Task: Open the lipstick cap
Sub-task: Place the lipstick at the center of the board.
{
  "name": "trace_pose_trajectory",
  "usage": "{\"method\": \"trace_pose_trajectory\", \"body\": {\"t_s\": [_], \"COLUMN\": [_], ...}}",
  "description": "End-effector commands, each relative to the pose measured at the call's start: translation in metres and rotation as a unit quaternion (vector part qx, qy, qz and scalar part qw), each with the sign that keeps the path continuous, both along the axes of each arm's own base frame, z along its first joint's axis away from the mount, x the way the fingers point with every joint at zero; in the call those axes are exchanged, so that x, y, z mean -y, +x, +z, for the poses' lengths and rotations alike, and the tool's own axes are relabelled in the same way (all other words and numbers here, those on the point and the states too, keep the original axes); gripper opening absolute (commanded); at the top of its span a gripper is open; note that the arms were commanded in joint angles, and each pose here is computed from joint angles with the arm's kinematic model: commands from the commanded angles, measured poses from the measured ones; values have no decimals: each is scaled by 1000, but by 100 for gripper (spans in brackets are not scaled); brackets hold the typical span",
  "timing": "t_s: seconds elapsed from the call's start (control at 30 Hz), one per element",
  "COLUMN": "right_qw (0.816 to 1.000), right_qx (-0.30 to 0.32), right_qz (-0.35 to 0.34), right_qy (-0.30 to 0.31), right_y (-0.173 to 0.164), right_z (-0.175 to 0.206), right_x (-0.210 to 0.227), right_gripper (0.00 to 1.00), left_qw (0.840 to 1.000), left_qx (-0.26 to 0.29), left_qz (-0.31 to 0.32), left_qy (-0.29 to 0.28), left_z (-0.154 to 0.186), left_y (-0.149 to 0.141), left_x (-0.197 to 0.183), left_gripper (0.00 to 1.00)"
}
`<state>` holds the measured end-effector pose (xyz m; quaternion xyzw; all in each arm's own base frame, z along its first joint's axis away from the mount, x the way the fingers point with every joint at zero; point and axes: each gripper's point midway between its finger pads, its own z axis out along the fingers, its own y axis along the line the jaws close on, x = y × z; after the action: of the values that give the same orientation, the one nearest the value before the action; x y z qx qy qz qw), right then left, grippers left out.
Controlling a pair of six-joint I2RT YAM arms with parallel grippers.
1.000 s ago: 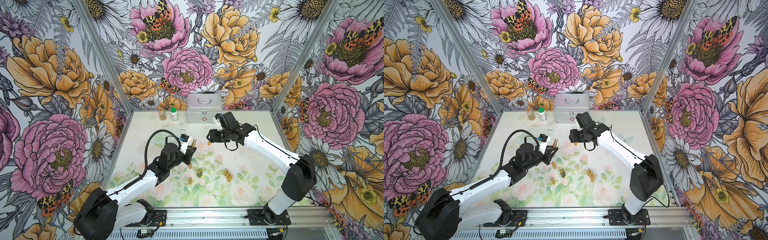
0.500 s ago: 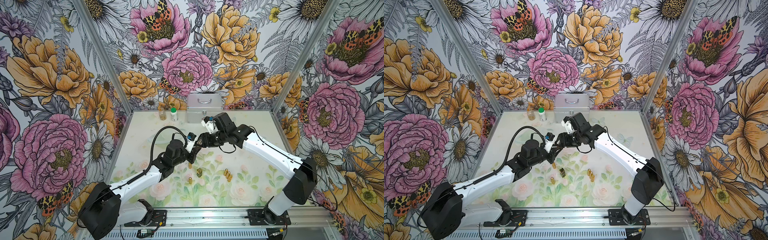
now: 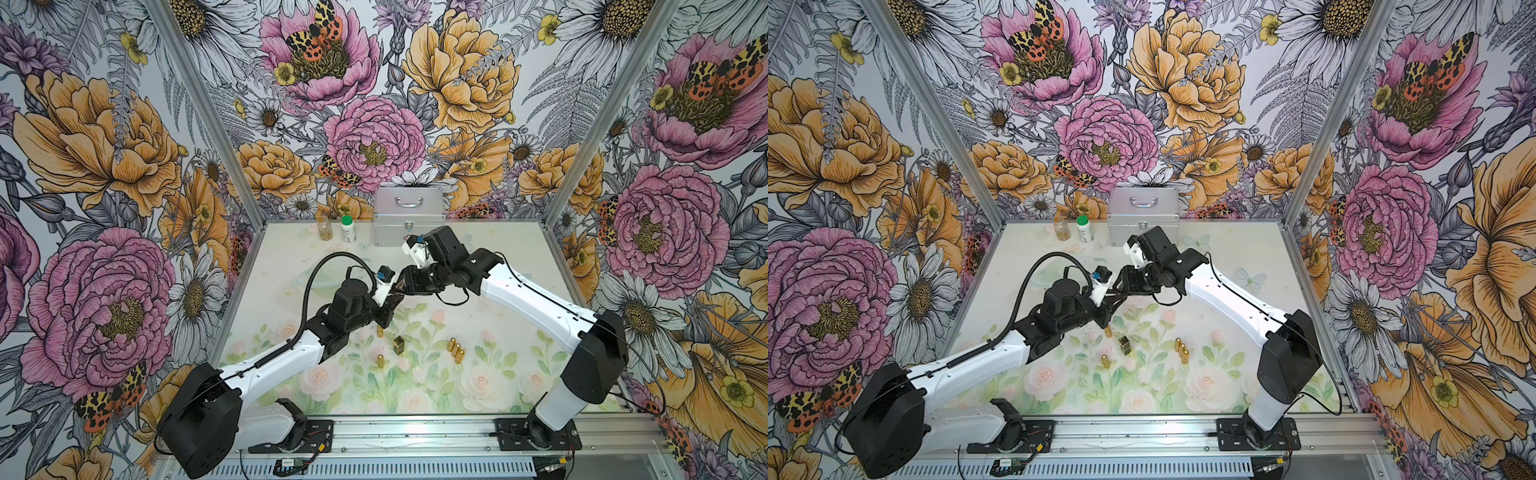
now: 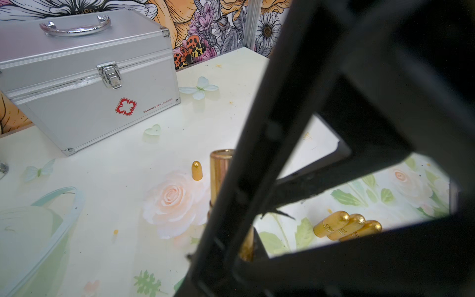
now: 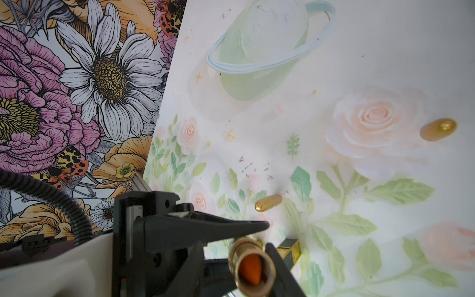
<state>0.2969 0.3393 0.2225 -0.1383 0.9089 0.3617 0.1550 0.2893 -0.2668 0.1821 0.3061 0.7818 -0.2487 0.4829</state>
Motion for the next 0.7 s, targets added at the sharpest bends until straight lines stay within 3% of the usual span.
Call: {"method": "trace_pose_trajectory", "body": {"t_s": [0.0, 0.67], "right_qw": [1000, 1000], "right_qx": [9, 13], "right_qz": [-3, -13], "right_qy": [2, -8], "right_y": [5, 10], "right_z": [-2, -6], "right_x": [-4, 1], "right_gripper": [38, 21], "left_qw": [1000, 1000], "left_qx": [19, 24], "left_qz": [-1, 15], "left_qy": [-2, -4], "left_z": [14, 18], "left_y": [2, 7], "left_x": [3, 1], "left_gripper": [0, 0]}}
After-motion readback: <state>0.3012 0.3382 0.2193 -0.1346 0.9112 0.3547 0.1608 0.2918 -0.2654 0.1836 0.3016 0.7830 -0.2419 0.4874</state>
